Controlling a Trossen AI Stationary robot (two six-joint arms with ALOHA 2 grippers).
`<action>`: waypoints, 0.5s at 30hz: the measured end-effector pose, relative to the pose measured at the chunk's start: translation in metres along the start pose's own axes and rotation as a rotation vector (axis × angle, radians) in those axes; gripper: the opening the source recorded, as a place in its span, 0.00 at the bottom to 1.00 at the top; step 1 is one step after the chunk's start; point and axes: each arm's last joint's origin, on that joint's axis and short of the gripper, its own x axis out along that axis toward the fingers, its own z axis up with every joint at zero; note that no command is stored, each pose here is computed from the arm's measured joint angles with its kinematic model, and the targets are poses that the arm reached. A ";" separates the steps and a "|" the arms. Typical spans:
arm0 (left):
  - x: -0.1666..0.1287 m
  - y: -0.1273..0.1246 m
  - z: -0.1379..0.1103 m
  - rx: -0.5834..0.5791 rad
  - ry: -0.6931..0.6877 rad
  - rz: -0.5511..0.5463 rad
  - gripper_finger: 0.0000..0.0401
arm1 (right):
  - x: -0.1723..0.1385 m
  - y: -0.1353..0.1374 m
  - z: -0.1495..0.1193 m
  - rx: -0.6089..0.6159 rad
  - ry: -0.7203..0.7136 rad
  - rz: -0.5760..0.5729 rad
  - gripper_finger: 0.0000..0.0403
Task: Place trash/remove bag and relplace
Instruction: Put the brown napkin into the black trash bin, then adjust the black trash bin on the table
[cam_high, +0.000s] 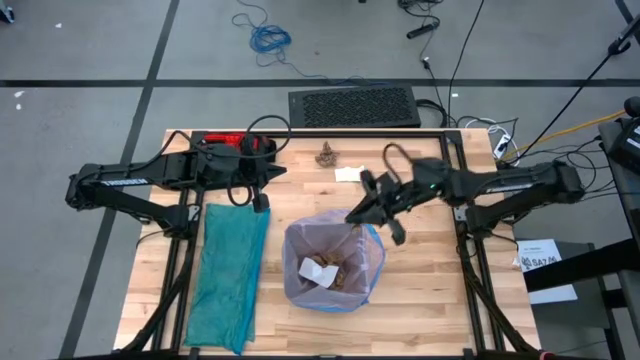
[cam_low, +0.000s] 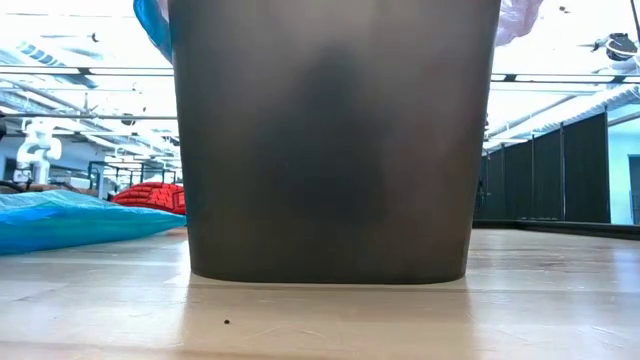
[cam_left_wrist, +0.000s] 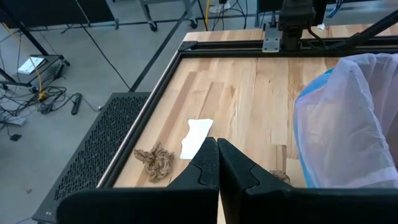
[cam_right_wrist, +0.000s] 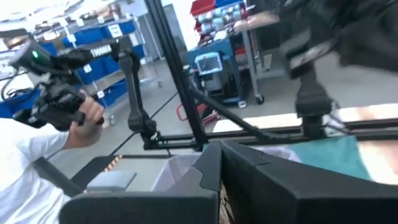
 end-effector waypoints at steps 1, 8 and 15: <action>0.000 0.000 0.000 0.000 0.000 0.000 0.00 | 0.006 -0.002 -0.004 0.003 0.011 0.003 0.00; 0.000 0.000 -0.001 0.002 0.009 -0.001 0.00 | 0.035 -0.011 -0.027 -0.008 0.064 0.009 0.15; -0.001 -0.005 -0.007 0.017 0.071 -0.044 0.00 | 0.041 -0.009 -0.014 -0.022 0.089 0.006 0.43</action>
